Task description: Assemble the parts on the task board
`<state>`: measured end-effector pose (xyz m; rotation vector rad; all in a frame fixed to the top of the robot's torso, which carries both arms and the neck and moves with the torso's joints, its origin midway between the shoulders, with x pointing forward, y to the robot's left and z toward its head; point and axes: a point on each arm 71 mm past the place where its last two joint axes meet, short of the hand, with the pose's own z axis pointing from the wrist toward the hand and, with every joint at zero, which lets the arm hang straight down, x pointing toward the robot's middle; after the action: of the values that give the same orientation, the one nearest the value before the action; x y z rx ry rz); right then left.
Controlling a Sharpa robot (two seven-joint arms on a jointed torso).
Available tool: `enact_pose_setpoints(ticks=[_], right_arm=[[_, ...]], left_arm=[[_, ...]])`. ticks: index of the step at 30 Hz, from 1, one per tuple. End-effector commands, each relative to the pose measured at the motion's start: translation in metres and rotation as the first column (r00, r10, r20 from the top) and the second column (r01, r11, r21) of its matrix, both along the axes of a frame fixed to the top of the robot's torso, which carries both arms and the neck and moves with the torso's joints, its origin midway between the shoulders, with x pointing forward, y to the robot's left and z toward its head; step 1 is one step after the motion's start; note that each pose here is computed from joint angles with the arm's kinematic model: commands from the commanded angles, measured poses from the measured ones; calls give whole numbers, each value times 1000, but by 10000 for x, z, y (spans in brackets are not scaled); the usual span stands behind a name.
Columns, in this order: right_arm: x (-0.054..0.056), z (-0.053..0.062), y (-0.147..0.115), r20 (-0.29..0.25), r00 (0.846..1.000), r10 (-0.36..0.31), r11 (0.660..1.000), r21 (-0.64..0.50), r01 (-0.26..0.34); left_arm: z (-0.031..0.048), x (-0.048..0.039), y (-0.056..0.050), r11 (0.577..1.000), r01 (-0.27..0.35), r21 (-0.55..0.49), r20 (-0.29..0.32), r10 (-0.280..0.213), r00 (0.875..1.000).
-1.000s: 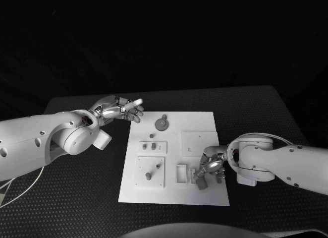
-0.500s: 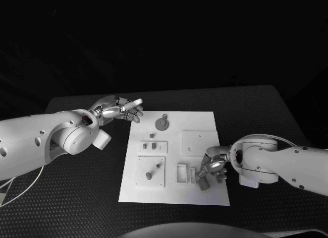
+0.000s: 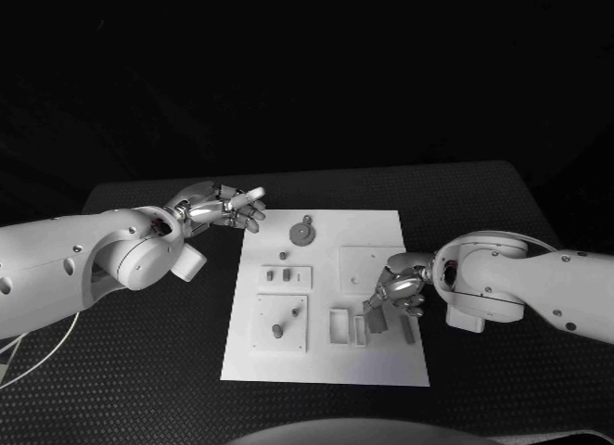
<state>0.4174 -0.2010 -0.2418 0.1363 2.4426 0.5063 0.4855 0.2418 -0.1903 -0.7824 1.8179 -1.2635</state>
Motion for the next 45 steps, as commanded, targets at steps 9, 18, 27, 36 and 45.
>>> enact_pose_setpoints(ticks=[9, 18, 27, 36, 45], right_arm=[[88, -45, 241, -103, 993, -50, 997, 59, 56], [61, -181, 366, -157, 986, -50, 997, 47, 58], [56, -194, 405, -169, 985, -44, 998, 42, 52], [49, -203, 418, -165, 986, -38, 998, 36, 45], [27, -238, 424, -180, 983, -29, 999, 28, 34]], left_arm=[[-6, -10, -31, 1000, 12, -5, -23, -12, 1000], [-6, -14, -31, 1000, 13, -4, -25, -13, 1000], [-7, -20, -29, 1000, 15, -4, -29, -15, 999], [-10, -23, -19, 1000, 15, -2, -33, -15, 999], [-11, -24, -22, 1000, 16, -2, -35, -16, 999]])
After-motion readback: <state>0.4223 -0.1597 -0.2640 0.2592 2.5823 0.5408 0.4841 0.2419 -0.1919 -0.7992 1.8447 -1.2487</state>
